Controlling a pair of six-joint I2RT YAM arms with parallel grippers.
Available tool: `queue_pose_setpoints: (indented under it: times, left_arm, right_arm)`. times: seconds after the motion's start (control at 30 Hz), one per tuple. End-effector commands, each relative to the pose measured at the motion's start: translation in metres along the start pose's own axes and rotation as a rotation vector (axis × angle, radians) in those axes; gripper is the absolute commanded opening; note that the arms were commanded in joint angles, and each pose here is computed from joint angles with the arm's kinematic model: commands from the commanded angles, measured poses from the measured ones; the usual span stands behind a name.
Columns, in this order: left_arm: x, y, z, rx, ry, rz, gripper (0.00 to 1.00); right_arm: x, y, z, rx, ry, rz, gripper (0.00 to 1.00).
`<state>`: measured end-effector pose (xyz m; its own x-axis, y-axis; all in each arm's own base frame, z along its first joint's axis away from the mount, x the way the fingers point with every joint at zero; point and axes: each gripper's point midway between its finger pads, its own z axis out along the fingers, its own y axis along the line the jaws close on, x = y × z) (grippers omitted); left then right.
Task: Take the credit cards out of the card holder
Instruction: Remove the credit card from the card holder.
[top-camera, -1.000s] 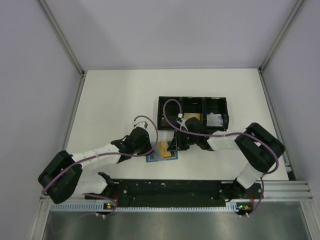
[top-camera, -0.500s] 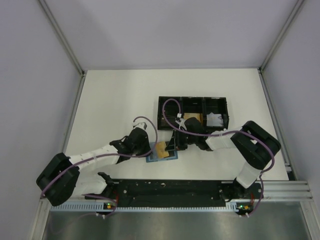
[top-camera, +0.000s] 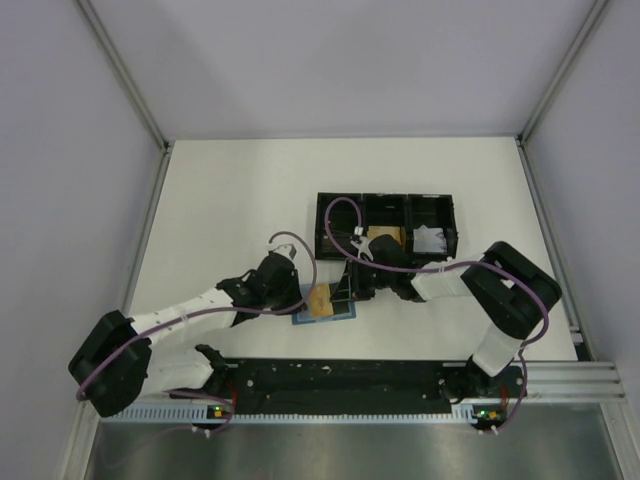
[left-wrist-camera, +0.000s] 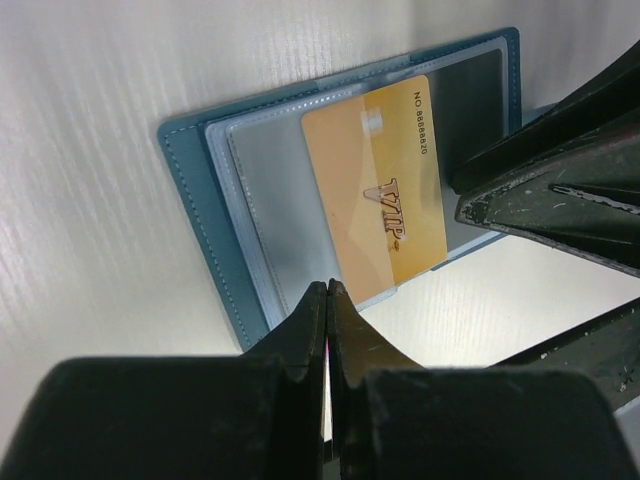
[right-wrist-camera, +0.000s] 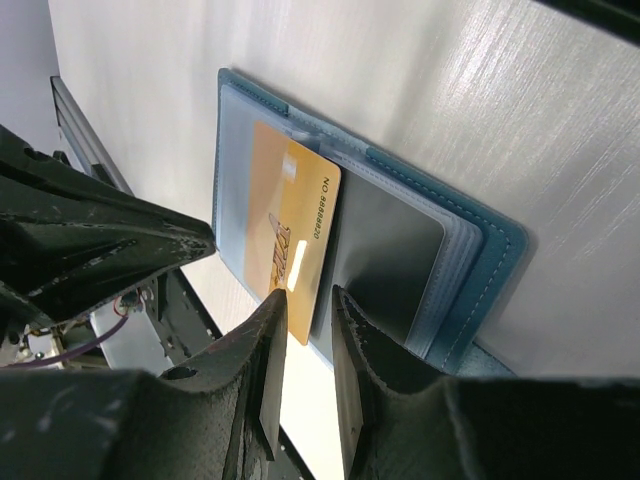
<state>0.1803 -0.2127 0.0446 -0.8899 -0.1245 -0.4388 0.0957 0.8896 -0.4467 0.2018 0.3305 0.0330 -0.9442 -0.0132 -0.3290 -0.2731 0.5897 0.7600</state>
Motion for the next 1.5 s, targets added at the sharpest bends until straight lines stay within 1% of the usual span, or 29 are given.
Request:
queue_pose_setpoints:
  times: [0.0,0.23,0.47,0.57,0.63,0.7,0.8,0.97,1.0,1.1,1.23,1.3,1.47]
  left_arm:
    - [-0.013,-0.022,0.007,0.062,-0.021,0.022,0.00]
    - [0.005,-0.009,0.026,0.020,0.041,0.015,0.00]
    - [0.021,0.004,0.031,-0.008,0.077,0.005,0.00]
    - [0.025,0.008,0.031,-0.018,0.082,0.000,0.00]
    - [0.026,0.009,0.031,-0.019,0.084,0.000,0.00]
    - [0.026,0.010,0.031,-0.026,0.083,0.001,0.00]
    - [0.024,0.014,0.029,-0.043,0.072,0.011,0.00]
    - [0.026,0.019,0.026,-0.055,0.065,0.016,0.00]
    - [0.022,0.024,0.026,-0.076,0.041,0.018,0.00]
    - [0.020,0.024,0.023,-0.075,0.025,0.017,0.00]
    - [0.003,0.013,0.006,-0.030,-0.055,0.024,0.00]
    - [-0.011,0.007,-0.010,-0.020,-0.110,0.042,0.08]
    - [-0.060,-0.005,-0.062,-0.033,-0.294,0.106,0.41]
  right_arm:
    - [-0.009,-0.002,0.003,0.006,-0.028,-0.017,0.25]
    - [-0.010,-0.001,0.003,0.001,-0.028,-0.016,0.25]
    - [-0.010,0.000,0.004,-0.012,-0.023,-0.010,0.24]
    - [-0.010,0.004,0.004,-0.031,-0.020,-0.011,0.18]
    - [-0.009,0.006,0.003,-0.040,-0.019,-0.011,0.11]
    - [-0.010,0.007,0.001,-0.034,-0.021,-0.015,0.00]
    - [-0.010,0.002,-0.005,0.008,-0.022,-0.037,0.00]
    - [-0.019,-0.007,-0.029,0.092,-0.051,-0.064,0.00]
    - [-0.021,-0.009,-0.035,0.113,-0.057,-0.071,0.00]
    - [-0.028,-0.010,-0.052,0.172,-0.075,-0.122,0.00]
    - [-0.034,-0.007,-0.084,0.287,-0.065,-0.214,0.00]
    - [-0.044,0.000,-0.101,0.337,-0.078,-0.269,0.00]
    - [-0.071,0.012,-0.144,0.481,-0.081,-0.441,0.00]
